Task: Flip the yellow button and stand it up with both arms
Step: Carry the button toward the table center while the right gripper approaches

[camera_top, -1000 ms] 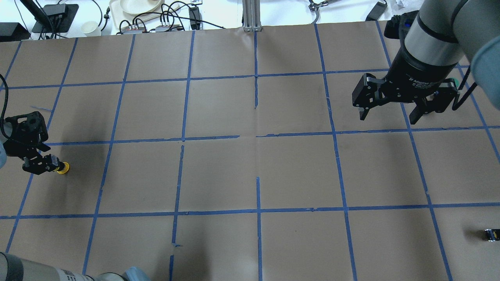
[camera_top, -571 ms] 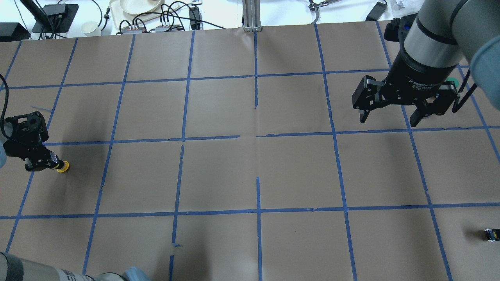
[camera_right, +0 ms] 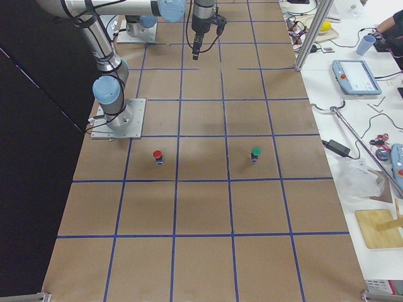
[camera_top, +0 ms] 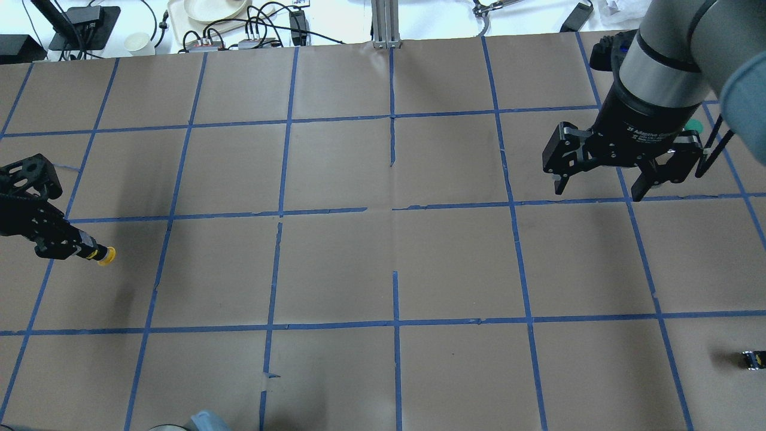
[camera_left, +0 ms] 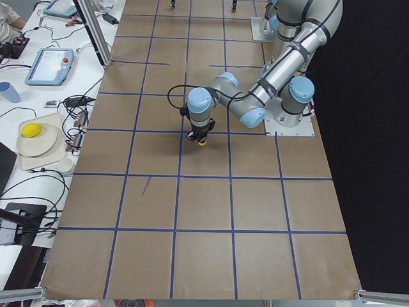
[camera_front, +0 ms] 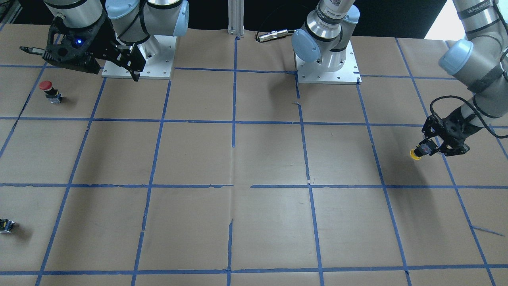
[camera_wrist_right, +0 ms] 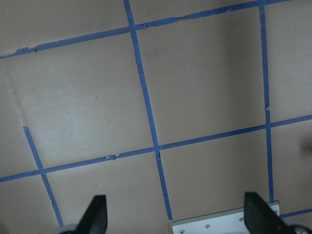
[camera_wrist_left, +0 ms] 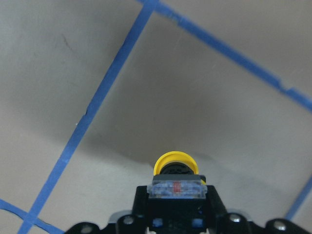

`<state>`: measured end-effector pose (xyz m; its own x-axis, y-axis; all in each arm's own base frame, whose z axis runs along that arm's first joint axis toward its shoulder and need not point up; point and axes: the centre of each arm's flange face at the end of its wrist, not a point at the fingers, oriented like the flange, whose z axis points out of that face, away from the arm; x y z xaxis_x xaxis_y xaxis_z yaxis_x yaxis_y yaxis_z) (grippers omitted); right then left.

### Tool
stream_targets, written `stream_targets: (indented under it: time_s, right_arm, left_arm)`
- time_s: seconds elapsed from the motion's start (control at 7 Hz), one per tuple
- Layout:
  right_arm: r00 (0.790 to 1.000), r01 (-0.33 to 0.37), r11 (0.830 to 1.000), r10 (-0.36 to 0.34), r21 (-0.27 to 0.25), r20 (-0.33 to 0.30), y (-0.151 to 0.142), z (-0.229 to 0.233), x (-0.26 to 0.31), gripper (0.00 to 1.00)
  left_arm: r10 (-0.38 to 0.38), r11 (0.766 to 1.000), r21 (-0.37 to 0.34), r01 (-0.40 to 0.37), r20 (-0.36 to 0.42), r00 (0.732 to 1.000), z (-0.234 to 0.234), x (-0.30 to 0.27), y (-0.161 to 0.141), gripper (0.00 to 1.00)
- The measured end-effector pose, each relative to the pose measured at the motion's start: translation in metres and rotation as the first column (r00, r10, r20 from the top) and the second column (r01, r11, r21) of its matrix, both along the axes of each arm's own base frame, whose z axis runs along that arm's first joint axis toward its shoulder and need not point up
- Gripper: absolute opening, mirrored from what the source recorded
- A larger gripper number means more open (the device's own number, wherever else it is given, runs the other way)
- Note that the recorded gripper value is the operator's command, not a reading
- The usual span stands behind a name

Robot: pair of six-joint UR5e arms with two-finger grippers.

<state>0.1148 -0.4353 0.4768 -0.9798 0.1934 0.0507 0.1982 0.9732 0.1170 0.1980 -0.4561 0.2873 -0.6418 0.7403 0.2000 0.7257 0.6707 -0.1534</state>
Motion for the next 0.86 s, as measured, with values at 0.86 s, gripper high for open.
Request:
stream_targets:
  time_s: [0.86]
  right_arm:
    - [0.677,0.592,0.779,-0.62,0.206,0.397,-0.046,0.014,-0.006,1.0]
  left_arm:
    - [0.582,0.81,0.48,-0.337,-0.588,0.562,0.099,-0.288,-0.004,0.1]
